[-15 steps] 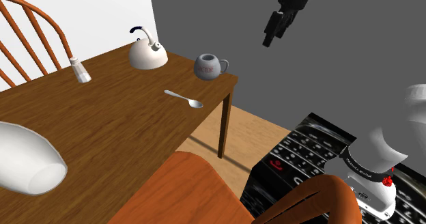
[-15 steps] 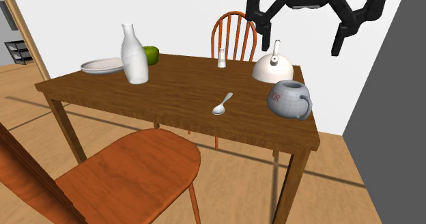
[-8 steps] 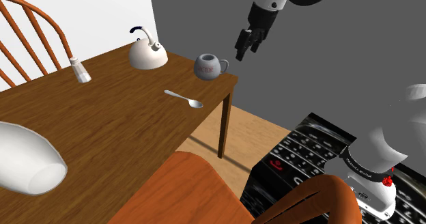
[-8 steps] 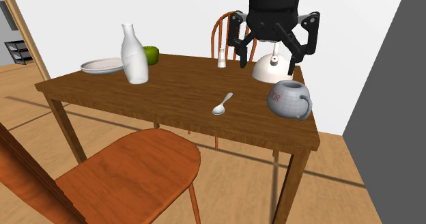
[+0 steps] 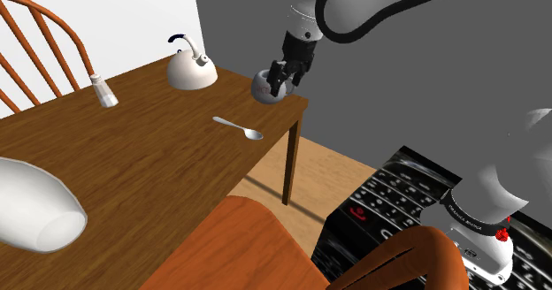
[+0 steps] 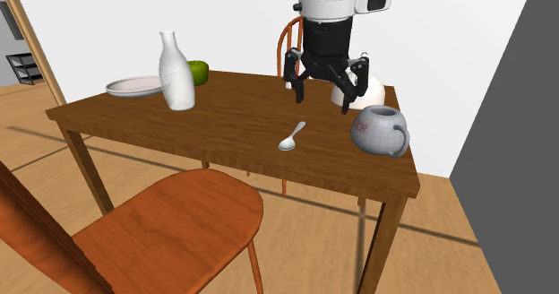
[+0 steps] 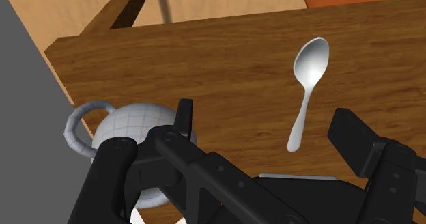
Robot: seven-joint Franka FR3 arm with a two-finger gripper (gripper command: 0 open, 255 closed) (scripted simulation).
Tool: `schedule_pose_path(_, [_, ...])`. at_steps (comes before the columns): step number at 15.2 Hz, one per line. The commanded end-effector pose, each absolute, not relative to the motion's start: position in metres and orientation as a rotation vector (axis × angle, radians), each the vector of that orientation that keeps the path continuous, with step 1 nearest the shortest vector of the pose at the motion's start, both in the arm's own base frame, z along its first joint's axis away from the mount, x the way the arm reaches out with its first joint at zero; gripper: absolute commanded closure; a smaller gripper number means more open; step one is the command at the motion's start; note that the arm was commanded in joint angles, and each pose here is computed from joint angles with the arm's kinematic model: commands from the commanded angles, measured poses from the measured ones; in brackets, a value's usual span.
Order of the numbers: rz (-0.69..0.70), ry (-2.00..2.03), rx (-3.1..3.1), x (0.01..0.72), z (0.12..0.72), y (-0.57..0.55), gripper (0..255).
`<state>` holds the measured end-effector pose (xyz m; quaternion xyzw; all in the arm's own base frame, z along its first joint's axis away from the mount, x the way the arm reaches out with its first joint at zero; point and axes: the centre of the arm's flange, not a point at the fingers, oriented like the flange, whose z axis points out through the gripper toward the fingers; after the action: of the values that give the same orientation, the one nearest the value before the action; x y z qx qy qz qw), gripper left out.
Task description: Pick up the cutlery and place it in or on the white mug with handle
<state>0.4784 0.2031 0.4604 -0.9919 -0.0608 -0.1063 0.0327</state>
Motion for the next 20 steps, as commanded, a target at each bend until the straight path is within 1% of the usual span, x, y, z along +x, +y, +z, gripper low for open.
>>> schedule_pose_path(1, [-0.329,-0.177,-3.042,0.491,0.447,0.220,0])
schedule_pose_path(12, [-0.330,-0.125,-2.991,0.569,0.373,0.311,0])
schedule_pose_path(20, [-0.330,-0.124,-2.990,0.579,0.333,0.318,0])
